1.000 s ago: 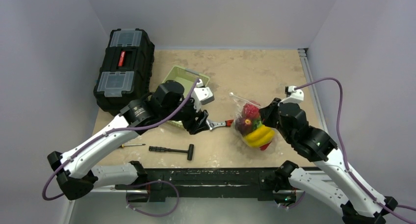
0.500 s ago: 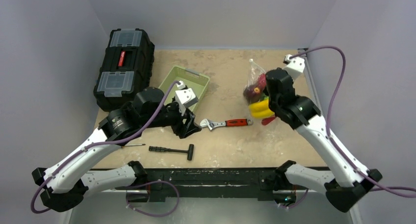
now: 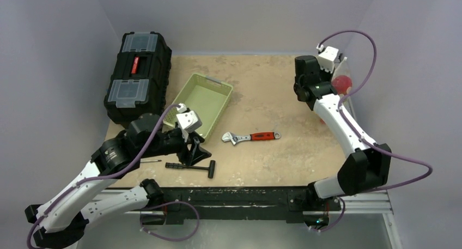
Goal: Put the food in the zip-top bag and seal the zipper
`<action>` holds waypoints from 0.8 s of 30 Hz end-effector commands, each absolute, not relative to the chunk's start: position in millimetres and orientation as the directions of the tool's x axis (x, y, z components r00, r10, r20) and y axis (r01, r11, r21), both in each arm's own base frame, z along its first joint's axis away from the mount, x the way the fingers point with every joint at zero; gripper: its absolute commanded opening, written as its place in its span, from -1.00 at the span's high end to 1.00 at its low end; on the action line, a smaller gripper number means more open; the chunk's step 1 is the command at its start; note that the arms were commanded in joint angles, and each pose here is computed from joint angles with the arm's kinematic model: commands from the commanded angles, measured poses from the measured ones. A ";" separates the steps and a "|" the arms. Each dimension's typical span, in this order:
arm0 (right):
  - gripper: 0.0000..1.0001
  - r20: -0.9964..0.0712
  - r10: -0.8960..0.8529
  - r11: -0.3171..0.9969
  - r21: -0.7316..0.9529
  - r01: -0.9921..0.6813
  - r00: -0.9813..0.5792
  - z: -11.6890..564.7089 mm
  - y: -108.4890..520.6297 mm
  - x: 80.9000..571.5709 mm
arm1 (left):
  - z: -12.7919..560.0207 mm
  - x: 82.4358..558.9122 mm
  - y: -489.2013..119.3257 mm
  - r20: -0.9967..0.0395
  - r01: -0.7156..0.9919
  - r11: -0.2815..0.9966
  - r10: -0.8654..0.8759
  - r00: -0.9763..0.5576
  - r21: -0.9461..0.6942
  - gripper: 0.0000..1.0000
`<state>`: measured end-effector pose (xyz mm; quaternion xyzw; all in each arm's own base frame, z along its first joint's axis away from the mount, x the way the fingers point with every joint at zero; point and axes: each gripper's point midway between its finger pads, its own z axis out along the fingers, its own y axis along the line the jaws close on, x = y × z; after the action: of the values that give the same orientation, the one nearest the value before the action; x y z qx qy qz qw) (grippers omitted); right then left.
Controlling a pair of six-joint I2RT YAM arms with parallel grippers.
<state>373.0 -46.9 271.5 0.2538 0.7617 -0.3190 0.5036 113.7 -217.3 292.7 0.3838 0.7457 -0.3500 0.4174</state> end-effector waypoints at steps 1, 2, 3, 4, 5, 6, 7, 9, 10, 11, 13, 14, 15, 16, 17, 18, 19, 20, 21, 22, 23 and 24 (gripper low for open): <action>1.00 -0.942 -0.021 0.655 -0.266 0.707 -0.334 264.9 -44.7 399.2 | 296.7 108.4 -208.5 -0.898 0.849 0.478 0.237 -0.370 -0.224 -0.15; 1.00 -0.931 -0.010 0.693 -0.270 0.668 -0.366 247.2 -35.0 409.0 | 297.3 106.8 -206.9 -0.899 0.847 0.479 0.228 -0.373 -0.230 -0.15; 1.00 -0.922 0.006 0.720 -0.266 0.641 -0.388 232.8 -24.5 415.9 | 298.2 104.6 -204.8 -0.901 0.845 0.480 0.217 -0.376 -0.237 -0.15; 1.00 -0.910 0.008 0.734 -0.276 0.620 -0.414 219.0 -12.6 420.6 | 298.8 103.1 -203.3 -0.902 0.842 0.481 0.207 -0.379 -0.244 -0.15; 1.00 -0.900 -0.001 0.749 -0.290 0.596 -0.436 207.6 1.2 424.6 | 298.6 101.5 -201.8 -0.901 0.838 0.484 0.197 -0.385 -0.252 -0.15; 1.00 -0.891 -0.026 0.763 -0.311 0.567 -0.453 197.6 17.3 428.0 | 297.7 100.1 -200.1 -0.900 0.833 0.488 0.190 -0.393 -0.261 -0.14; 1.00 -0.883 -0.054 0.774 -0.332 0.540 -0.466 188.1 34.4 431.0 | 297.0 98.7 -198.4 -0.898 0.828 0.491 0.181 -0.401 -0.271 -0.15; 1.00 -0.865 -0.095 0.797 -0.362 0.483 -0.492 168.3 67.2 435.0 | 294.8 96.4 -195.4 -0.894 0.816 0.500 0.163 -0.417 -0.290 -0.15; 1.00 -0.856 -0.096 0.804 -0.367 0.467 -0.507 158.4 79.9 435.0 | 293.5 95.7 -193.6 -0.891 0.808 0.507 0.156 -0.427 -0.299 -0.16; 1.00 -0.847 -0.092 0.814 -0.367 0.450 -0.524 149.6 91.2 435.1 | 293.1 94.4 -191.1 -0.888 0.801 0.514 0.147 -0.435 -0.307 -0.17; 1.00 -0.823 -0.091 0.844 -0.363 0.396 -0.560 133.5 108.9 435.0 | 292.1 92.3 -185.7 -0.882 0.784 0.531 0.132 -0.452 -0.322 -0.19; 1.00 -0.813 -0.083 0.868 -0.343 0.360 -0.577 126.7 116.9 435.1 | 292.0 90.9 -182.3 -0.880 0.775 0.538 0.122 -0.459 -0.330 -0.20; 1.00 -0.808 -0.076 0.884 -0.326 0.335 -0.584 124.0 122.2 434.7 | 292.8 89.3 -179.2 -0.880 0.769 0.543 0.109 -0.462 -0.336 -0.20; 1.00 -0.805 -0.069 0.899 -0.306 0.312 -0.589 122.9 126.2 434.0 | 293.0 87.7 -176.3 -0.881 0.765 0.546 0.098 -0.463 -0.342 -0.20; 1.00 -0.799 -0.066 0.918 -0.283 0.277 -0.598 122.3 132.6 432.6 | 293.1 86.3 -173.4 -0.882 0.760 0.550 0.085 -0.463 -0.346 -0.20; 0.92 -0.788 -0.068 0.932 -0.268 0.242 -0.612 122.3 137.2 430.3 | 292.6 86.2 -170.5 -0.883 0.753 0.558 0.075 -0.464 -0.348 -0.21; 0.64 -0.781 -0.066 0.947 -0.245 0.208 -0.621 123.9 143.1 427.6 | 293.3 85.4 -167.9 -0.884 0.748 0.562 0.063 -0.463 -0.352 -0.21; 0.45 -0.777 -0.062 0.963 -0.212 0.168 -0.627 127.4 150.2 425.3 | 293.5 85.3 -165.1 -0.885 0.741 0.570 0.053 -0.463 -0.354 -0.21; 0.45 -0.784 -0.044 0.978 -0.161 0.135 -0.620 133.9 157.3 421.3 | 293.5 85.6 -162.6 -0.884 0.733 0.580 0.044 -0.466 -0.357 -0.21; -0.21 -0.784 -0.064 0.986 -0.145 0.082 -0.617 139.2 161.9 417.6 | 293.2 86.2 -160.7 -0.882 0.724 0.589 0.039 -0.469 -0.359 -0.21; -0.84 -0.788 -0.063 0.992 -0.118 0.050 -0.612 145.7 166.0 413.5 | 292.1 87.0 -158.8 -0.879 0.714 0.600 0.037 -0.475 -0.361 -0.21; -0.96 -0.791 -0.061 0.995 -0.095 0.025 -0.608 152.5 168.6 409.1 | 292.2 87.9 -157.5 -0.877 0.705 0.609 0.033 -0.480 -0.363 -0.21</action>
<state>417.5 142.0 108.6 0.0161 0.8966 -0.1569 0.4137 81.6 -164.6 295.6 0.2757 0.7560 -0.3858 0.4512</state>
